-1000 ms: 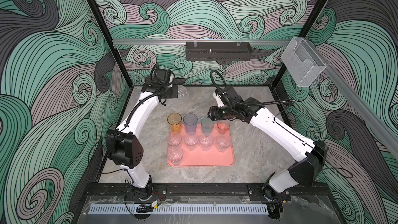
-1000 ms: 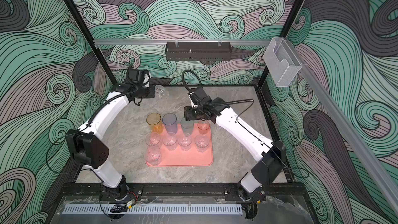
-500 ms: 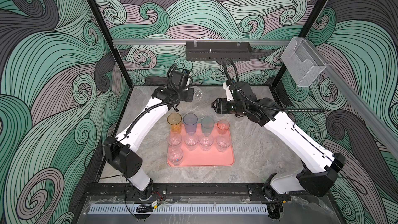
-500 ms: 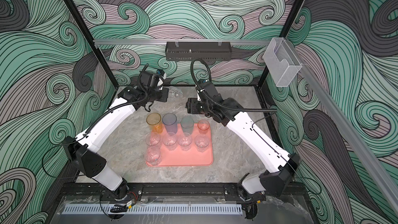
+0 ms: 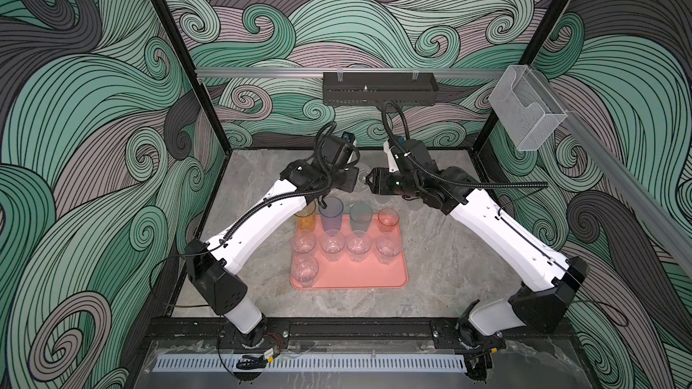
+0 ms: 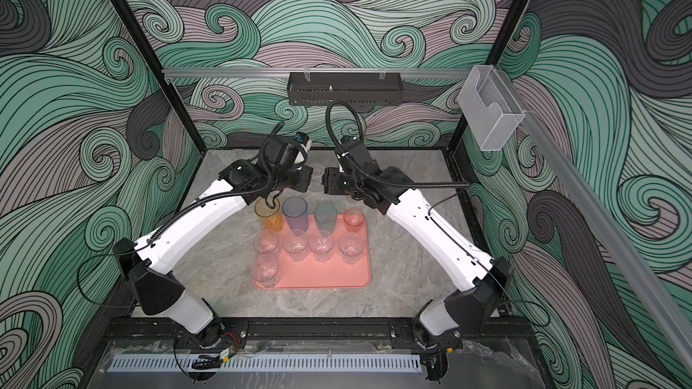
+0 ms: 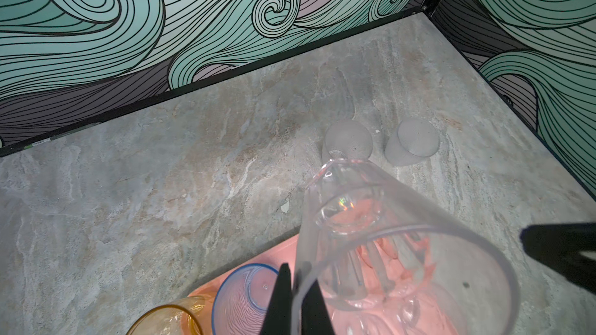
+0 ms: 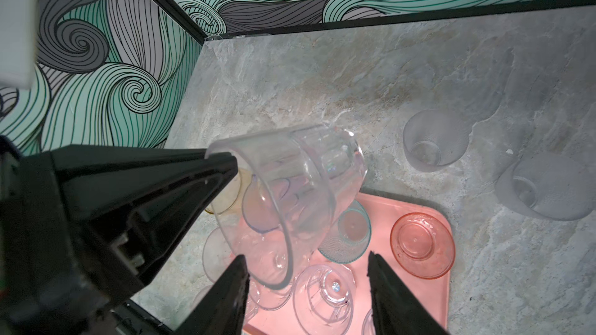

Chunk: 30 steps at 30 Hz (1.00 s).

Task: Place the glasses into the tray
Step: Place the glass on the tray.

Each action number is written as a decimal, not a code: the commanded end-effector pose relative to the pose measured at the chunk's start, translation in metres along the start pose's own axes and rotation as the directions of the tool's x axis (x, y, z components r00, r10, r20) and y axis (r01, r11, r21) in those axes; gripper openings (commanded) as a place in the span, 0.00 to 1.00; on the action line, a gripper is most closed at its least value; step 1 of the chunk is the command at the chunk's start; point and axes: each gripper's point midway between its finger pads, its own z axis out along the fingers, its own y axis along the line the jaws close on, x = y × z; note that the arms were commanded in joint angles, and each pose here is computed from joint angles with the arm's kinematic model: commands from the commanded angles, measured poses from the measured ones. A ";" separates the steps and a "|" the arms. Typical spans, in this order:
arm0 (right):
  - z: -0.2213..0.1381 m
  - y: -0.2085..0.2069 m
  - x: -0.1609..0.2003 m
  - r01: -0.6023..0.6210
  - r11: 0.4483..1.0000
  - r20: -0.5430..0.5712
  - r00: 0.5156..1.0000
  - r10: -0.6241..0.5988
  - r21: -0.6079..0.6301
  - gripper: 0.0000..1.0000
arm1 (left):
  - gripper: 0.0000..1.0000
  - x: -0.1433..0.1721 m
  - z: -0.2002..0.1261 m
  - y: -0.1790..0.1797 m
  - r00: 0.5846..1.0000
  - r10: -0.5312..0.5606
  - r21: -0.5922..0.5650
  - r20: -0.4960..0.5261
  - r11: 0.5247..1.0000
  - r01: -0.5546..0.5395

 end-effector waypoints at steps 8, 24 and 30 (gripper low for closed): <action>0.016 -0.023 0.001 0.112 0.978 -0.007 0.994 -0.112 0.174 0.35 | 0.00 -0.024 -0.026 -0.017 0.997 -0.027 0.023 0.077 0.999 0.025; 0.020 -0.033 0.006 0.140 0.966 -0.027 0.990 -0.137 0.219 0.03 | 0.26 -0.043 -0.057 -0.030 0.986 -0.037 0.078 0.163 0.997 0.025; 0.015 -0.038 0.012 0.144 0.966 -0.047 0.989 -0.137 0.214 0.01 | 0.43 -0.048 -0.082 -0.019 0.977 -0.030 0.063 0.212 0.998 0.017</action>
